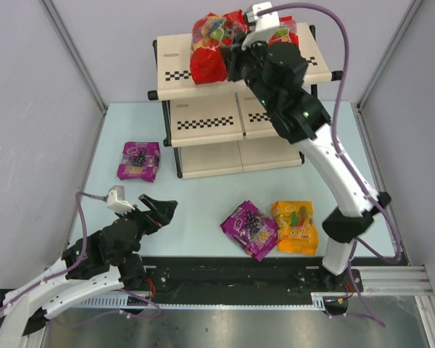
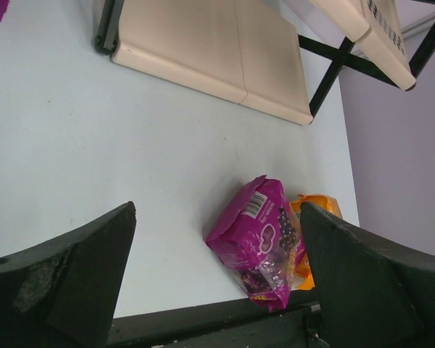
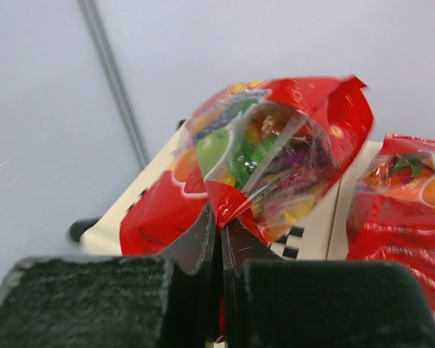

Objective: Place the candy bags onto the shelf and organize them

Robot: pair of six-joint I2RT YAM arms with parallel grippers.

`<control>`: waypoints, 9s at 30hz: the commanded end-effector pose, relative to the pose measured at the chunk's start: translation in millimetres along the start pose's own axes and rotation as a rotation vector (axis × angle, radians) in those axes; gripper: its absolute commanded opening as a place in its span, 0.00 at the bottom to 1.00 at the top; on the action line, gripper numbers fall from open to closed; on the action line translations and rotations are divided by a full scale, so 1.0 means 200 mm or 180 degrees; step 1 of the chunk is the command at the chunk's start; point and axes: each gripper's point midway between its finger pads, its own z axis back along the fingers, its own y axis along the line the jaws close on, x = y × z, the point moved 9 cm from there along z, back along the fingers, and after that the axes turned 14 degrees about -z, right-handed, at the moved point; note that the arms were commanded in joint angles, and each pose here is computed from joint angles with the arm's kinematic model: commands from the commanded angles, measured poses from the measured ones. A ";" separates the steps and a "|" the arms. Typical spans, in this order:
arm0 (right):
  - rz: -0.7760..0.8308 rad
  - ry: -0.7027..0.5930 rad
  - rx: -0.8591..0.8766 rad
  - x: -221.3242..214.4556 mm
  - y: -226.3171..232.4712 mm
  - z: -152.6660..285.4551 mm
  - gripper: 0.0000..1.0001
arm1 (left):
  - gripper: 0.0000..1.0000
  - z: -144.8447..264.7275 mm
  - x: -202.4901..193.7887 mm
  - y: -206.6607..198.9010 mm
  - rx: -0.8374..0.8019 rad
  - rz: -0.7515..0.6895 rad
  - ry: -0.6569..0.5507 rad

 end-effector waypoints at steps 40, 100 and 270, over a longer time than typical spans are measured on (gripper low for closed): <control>-0.0789 -0.0440 0.0896 0.44 -0.38 0.00 0.76 | 1.00 0.16 0.57 -0.41 -0.0794 -0.0659 -0.0642; 0.0215 -0.0808 -0.0224 0.35 -0.55 0.07 0.67 | 0.54 -1.33 1.54 -1.09 -0.1296 -0.1985 -0.1262; -0.1852 0.1970 -0.0881 -1.06 -0.33 1.70 0.63 | 1.00 -0.20 -0.24 -0.55 -0.3141 -0.2759 0.1545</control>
